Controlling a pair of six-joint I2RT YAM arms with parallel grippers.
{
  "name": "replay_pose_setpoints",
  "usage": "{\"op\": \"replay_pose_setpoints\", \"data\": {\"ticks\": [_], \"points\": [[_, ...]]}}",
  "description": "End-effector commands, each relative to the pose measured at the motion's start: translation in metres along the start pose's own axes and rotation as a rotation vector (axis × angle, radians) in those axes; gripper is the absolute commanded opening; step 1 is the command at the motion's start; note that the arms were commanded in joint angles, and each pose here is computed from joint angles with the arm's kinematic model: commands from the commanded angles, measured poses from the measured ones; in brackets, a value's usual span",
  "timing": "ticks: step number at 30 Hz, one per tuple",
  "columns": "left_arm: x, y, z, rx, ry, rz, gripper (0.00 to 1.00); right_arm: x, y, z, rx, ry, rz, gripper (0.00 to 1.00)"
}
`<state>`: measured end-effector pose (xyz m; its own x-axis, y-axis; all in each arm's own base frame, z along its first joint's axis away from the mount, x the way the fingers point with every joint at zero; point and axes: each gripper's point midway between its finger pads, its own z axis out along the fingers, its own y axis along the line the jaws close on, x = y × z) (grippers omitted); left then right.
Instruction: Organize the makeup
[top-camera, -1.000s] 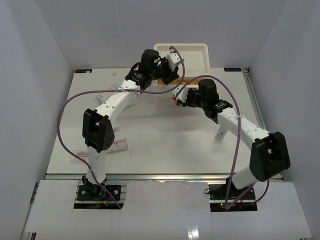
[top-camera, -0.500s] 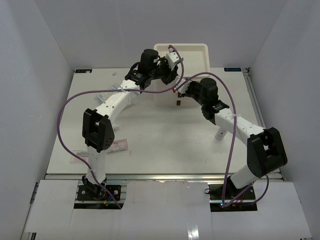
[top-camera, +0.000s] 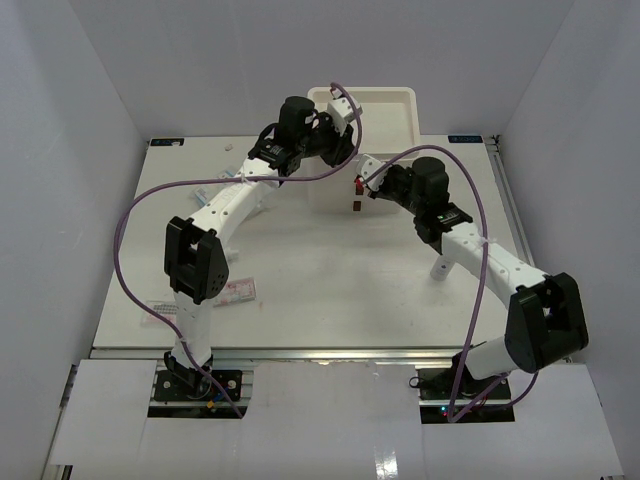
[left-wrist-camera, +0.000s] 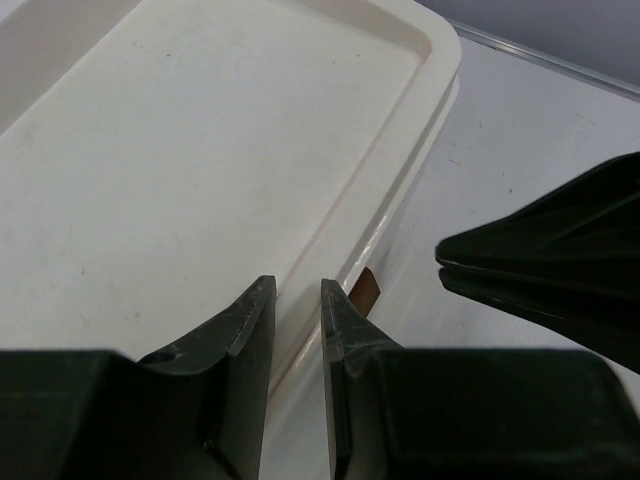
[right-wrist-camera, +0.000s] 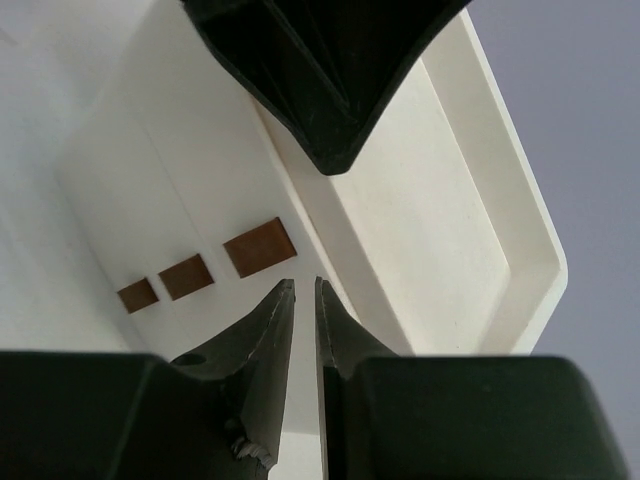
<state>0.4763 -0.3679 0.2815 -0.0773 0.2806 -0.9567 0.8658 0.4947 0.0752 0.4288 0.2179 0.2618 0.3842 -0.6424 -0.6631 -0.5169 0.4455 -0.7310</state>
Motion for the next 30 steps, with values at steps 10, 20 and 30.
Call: {"op": "replay_pose_setpoints", "data": {"ticks": [10,20,30], "points": [[-0.033,-0.007,-0.009,0.014,-0.059,-0.179,0.3,0.015,0.057,-0.003,-0.38,-0.007,0.041,0.16],[-0.005,0.003,-0.002,-0.03,-0.006,-0.185,0.3,0.041,0.012,0.036,-0.085,0.065,0.104,0.1],[0.035,0.01,0.01,-0.047,0.081,-0.188,0.32,0.035,-0.013,0.038,0.05,0.029,0.132,0.1]]}}
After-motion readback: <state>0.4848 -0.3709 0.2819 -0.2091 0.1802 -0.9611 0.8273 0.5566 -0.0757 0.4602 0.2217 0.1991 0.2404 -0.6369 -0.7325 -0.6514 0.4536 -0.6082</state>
